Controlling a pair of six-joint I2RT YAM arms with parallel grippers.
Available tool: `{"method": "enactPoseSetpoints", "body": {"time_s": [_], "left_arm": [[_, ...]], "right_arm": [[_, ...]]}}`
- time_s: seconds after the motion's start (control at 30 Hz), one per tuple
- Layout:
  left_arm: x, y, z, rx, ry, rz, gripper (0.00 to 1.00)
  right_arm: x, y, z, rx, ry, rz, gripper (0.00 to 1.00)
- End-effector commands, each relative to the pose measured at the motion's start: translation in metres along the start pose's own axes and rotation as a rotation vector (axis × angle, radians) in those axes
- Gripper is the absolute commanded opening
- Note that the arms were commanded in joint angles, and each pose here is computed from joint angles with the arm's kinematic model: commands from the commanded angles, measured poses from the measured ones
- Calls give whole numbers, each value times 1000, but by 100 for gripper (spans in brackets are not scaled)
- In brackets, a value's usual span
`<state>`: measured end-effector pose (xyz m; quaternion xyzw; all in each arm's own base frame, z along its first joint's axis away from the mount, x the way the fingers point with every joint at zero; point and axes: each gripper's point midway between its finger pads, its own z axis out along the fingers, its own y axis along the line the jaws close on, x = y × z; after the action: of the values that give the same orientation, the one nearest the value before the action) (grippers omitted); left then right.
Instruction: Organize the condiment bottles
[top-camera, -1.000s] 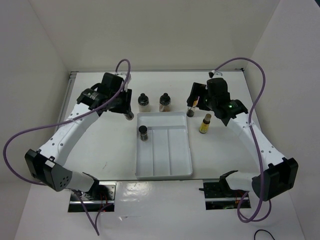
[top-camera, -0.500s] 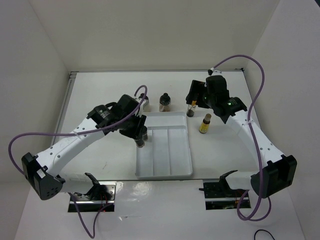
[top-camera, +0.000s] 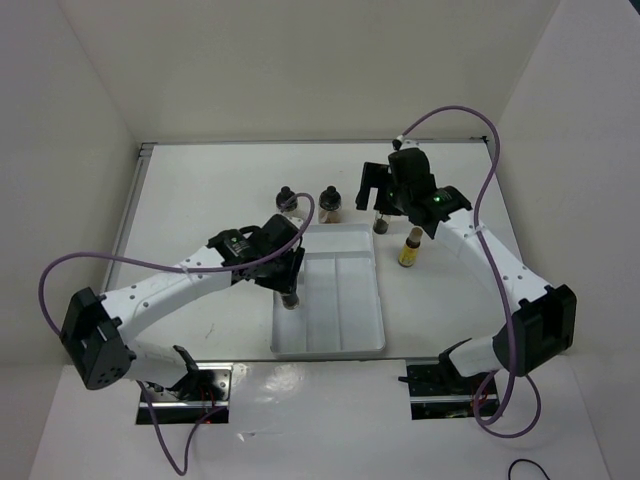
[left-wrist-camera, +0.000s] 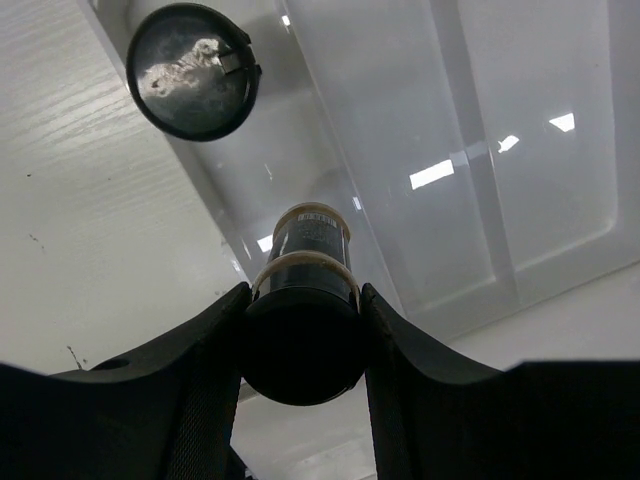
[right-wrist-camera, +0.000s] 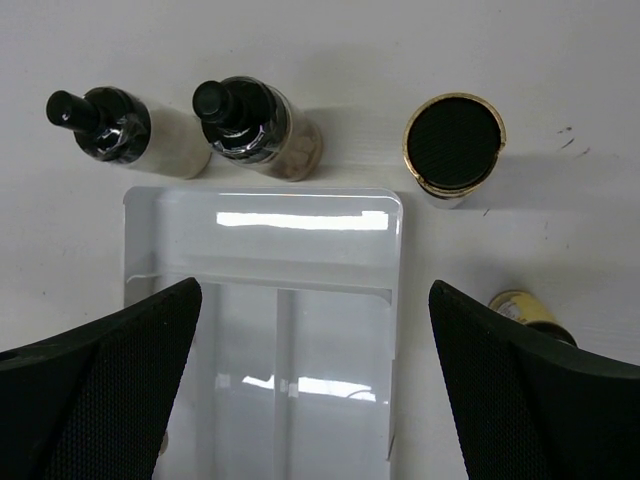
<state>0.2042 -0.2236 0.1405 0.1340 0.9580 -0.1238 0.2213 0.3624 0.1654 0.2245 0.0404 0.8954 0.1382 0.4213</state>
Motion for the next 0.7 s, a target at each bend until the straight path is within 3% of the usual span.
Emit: {"method": "enactPoseSetpoints", "body": {"time_s": [0.0,0.67], "left_arm": [[-17,4,9,-60,-78,-49,1],[-8,16,42,-153,-57,-71,8]], "right_arm": [[-27,24,-3,-40,-81,-15,99],[-16,20,4,-30,-62,-9,99]]}}
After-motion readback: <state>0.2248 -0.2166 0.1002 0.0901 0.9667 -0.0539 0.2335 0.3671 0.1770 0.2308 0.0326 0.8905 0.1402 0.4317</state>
